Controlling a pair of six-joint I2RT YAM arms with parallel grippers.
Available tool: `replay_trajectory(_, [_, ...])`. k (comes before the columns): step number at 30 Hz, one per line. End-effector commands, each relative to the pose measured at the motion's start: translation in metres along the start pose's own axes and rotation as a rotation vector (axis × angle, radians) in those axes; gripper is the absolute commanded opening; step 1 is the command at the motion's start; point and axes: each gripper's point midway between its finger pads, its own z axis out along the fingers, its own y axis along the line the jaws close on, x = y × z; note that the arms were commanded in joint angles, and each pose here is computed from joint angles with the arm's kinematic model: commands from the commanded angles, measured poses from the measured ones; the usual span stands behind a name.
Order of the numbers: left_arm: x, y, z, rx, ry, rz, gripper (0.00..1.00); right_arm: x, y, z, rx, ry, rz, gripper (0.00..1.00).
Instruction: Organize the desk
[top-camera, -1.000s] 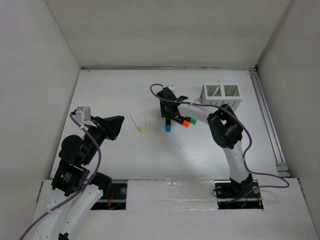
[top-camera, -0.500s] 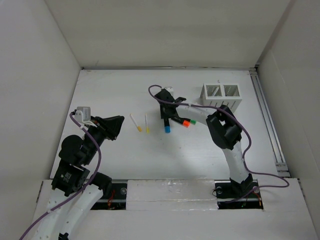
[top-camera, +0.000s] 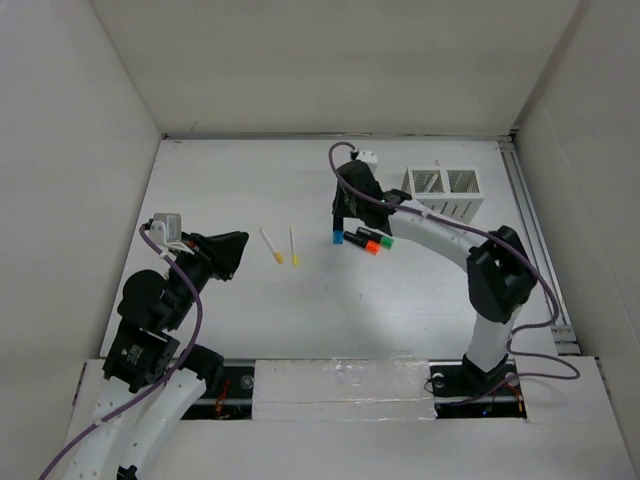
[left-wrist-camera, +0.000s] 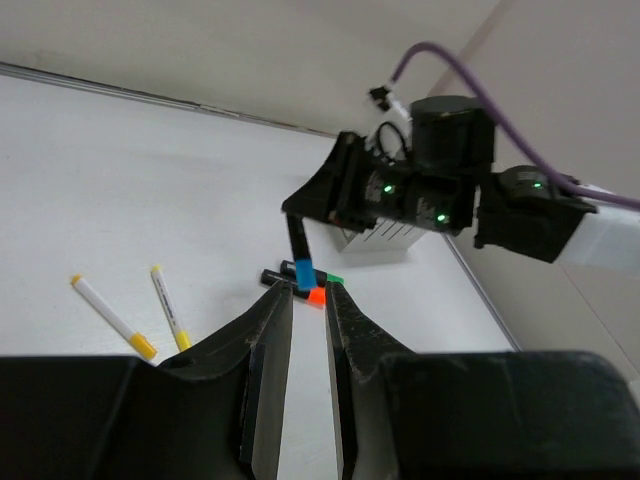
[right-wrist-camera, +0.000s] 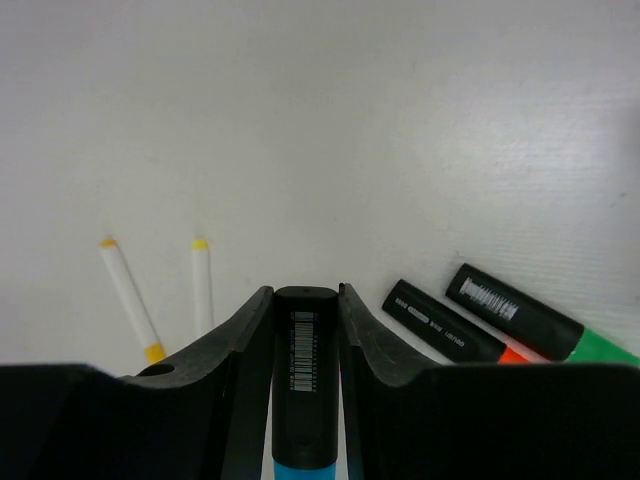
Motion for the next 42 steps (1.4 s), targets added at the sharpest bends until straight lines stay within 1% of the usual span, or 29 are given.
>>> replay_trajectory(1, [-0.017,-0.012,-0.002,0.044,-0.052,0.013,0.17,-0.066,-0.017,-0.02,-0.009,-0.195,0.149,0.08])
replay_trajectory(3, [-0.016,-0.012,-0.002,0.042,-0.05,0.013,0.17,-0.087,-0.035,-0.035,0.008,-0.251,0.197,0.08])
replay_trajectory(4, [-0.016,-0.012,-0.002,0.043,-0.051,0.013,0.17,-0.102,-0.058,-0.038,0.046,-0.287,0.242,0.08])
replay_trajectory(5, [-0.016,-0.012,-0.002,0.043,-0.049,0.013,0.17,-0.12,-0.07,-0.051,0.058,-0.334,0.275,0.08])
replay_trajectory(6, [-0.016,-0.012,-0.001,0.043,-0.047,0.013,0.17,-0.129,-0.086,-0.055,0.093,-0.361,0.3,0.08])
replay_trajectory(8, [-0.016,-0.012,-0.001,0.042,-0.05,0.013,0.17,-0.157,-0.135,-0.07,0.206,-0.457,0.374,0.09])
replay_trajectory(9, [-0.016,-0.012,-0.001,0.043,-0.047,0.013,0.17,-0.17,-0.149,-0.081,0.232,-0.5,0.403,0.09])
replay_trajectory(10, [-0.015,-0.012,-0.001,0.042,-0.046,0.013,0.17,-0.182,-0.181,-0.089,0.308,-0.551,0.441,0.1])
replay_trajectory(13, [-0.015,-0.011,0.0,0.041,-0.045,0.012,0.17,-0.201,-0.221,-0.101,0.399,-0.625,0.496,0.1])
replay_trajectory(14, [-0.014,-0.011,0.001,0.041,-0.039,0.012,0.17,-0.213,-0.255,-0.108,0.468,-0.671,0.54,0.1])
replay_trajectory(15, [-0.014,-0.011,0.001,0.041,-0.039,0.012,0.17,-0.213,-0.256,-0.108,0.469,-0.671,0.541,0.1])
replay_trajectory(19, [-0.013,-0.011,0.001,0.041,-0.038,0.012,0.17,-0.224,-0.303,-0.106,0.566,-0.714,0.605,0.08])
replay_trajectory(22, [-0.013,-0.011,0.002,0.039,-0.035,0.012,0.17,-0.232,-0.323,-0.111,0.62,-0.752,0.624,0.08])
replay_trajectory(24, [-0.013,-0.011,0.002,0.038,-0.034,0.012,0.17,-0.234,-0.326,-0.112,0.638,-0.767,0.624,0.08])
replay_trajectory(28, [-0.012,-0.01,0.002,0.037,-0.033,0.012,0.17,-0.234,-0.343,-0.121,0.733,-0.813,0.598,0.09])
replay_trajectory(37, [-0.013,-0.01,0.001,0.033,-0.035,0.012,0.17,-0.21,-0.341,-0.097,0.849,-0.77,0.51,0.09])
replay_trajectory(39, [-0.013,-0.01,0.001,0.036,-0.036,0.012,0.17,-0.215,-0.337,-0.096,0.845,-0.805,0.503,0.09])
replay_trajectory(42, [-0.012,-0.009,0.001,0.033,-0.035,0.012,0.17,-0.209,-0.338,-0.093,0.887,-0.792,0.478,0.09])
